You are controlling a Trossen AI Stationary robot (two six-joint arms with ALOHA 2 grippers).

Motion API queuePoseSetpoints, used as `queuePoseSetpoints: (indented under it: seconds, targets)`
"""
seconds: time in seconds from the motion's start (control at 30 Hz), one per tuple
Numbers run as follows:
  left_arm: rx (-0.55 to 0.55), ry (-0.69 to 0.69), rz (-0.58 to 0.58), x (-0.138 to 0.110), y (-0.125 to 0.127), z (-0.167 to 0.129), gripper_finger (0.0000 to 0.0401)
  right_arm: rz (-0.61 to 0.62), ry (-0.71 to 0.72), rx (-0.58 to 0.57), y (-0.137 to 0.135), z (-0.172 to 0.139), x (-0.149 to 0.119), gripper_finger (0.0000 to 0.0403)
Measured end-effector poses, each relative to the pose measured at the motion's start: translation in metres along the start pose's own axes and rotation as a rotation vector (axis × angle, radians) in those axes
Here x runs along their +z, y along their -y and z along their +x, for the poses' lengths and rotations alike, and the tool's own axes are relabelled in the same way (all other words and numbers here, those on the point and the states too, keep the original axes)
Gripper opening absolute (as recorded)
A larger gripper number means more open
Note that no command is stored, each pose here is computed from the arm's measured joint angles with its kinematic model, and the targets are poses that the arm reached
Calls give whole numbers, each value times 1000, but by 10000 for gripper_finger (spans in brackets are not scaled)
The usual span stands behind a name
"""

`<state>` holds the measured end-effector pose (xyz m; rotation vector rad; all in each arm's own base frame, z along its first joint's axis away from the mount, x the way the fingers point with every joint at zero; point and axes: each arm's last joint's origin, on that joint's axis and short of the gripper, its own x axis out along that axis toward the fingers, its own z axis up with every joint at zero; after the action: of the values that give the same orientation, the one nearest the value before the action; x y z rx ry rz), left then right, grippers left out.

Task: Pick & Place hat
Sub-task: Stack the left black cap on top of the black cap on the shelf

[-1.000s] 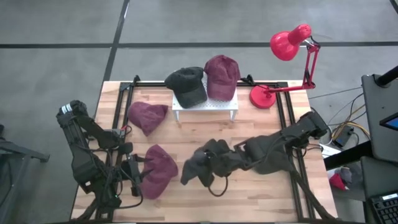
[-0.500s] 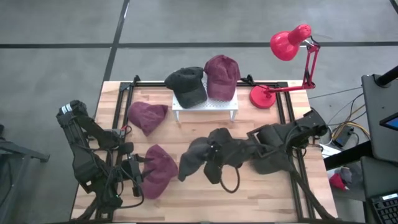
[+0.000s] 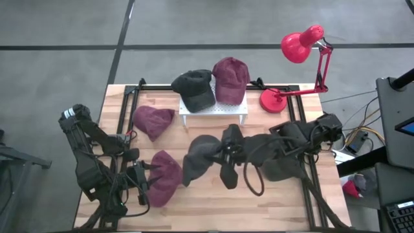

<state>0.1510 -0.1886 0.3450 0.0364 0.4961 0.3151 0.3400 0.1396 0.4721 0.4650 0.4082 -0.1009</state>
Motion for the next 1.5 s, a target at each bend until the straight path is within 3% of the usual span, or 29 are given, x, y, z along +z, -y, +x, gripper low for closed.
queuePoseSetpoints:
  seconds: [0.47, 0.67, 0.77, 1.0, 1.27, 1.37, 1.5]
  targets:
    - [-3, 61, -71, 5, 4, 1, 152, -179, 86, 53, -6, -23, 22, 8]
    - [-13, 83, -99, 8, 7, 0, 152, -344, 110, 71, -13, -33, 21, 8]
    - [-17, 90, -114, 9, 8, 0, 152, -459, 155, -9, -24, -43, 13, 8]
    - [-31, 126, -185, 14, 12, 1, 152, -636, 178, -206, -52, -72, -30, 8]
    - [-60, 144, -255, 28, 15, 12, 152, -521, 227, -393, -59, -73, -124, 8]
    - [-169, 104, -275, 41, 18, 23, 152, -402, 299, -397, -59, -71, -160, 8]
    - [-505, 15, -291, 66, 17, 46, 152, -272, 347, -321, -69, -65, -184, 8]
